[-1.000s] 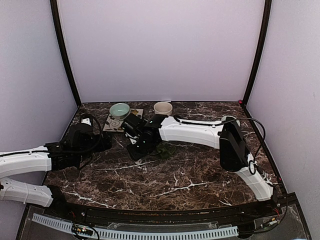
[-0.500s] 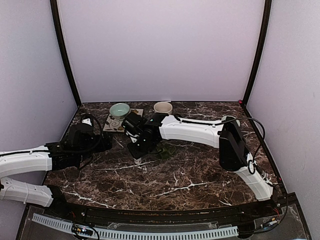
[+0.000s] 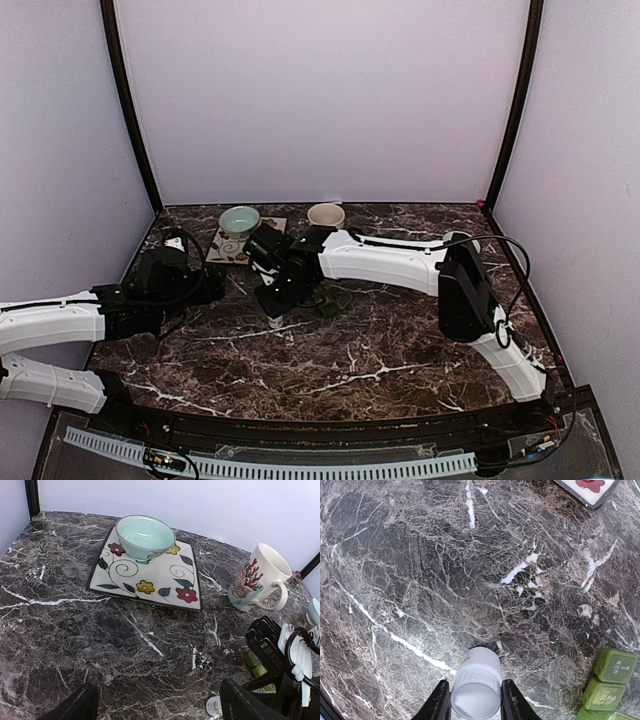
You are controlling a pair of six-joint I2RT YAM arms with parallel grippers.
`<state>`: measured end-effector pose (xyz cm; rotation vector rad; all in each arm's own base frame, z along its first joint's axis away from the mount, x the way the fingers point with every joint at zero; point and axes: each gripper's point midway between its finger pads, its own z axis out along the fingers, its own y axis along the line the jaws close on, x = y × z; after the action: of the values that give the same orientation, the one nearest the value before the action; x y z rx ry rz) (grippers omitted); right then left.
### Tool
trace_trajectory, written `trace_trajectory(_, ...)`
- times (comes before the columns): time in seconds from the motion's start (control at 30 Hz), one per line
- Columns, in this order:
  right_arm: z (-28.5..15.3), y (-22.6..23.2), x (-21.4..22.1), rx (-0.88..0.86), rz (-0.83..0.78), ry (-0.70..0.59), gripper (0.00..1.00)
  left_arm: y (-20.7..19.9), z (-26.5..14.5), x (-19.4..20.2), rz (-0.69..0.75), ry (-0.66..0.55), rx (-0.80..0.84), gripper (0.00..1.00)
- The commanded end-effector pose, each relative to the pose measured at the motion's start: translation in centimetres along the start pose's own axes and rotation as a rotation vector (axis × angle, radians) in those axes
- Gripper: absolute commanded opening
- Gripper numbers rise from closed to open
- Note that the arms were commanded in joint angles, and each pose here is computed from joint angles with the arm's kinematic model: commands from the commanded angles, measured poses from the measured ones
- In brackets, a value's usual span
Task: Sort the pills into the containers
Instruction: Pick up the pill bottle from the center of the board.
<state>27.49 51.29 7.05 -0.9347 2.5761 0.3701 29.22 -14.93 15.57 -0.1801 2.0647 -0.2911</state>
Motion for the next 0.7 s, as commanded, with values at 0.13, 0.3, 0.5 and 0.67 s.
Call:
trace_trajectory(0.13,0.75,-0.26,0.25,0.005,-0.006,0.018,0.35,-0.22,0.0,-0.42,-0.018,-0.008,0.009,0.86)
trace_trajectory(0.3,0.68,-0.22,0.29,0.004,-0.009,0.019,0.38,-0.22,0.0,-0.41,-0.019,-0.008,0.009,0.86)
trace_trajectory(0.5,0.66,-0.17,0.32,0.004,-0.011,0.021,0.38,-0.18,-0.06,-0.39,-0.021,-0.008,0.01,0.86)
trace_trajectory(0.67,0.75,-0.21,0.44,0.004,-0.013,0.027,0.27,-0.19,-0.04,-0.35,-0.022,-0.007,0.01,0.86)
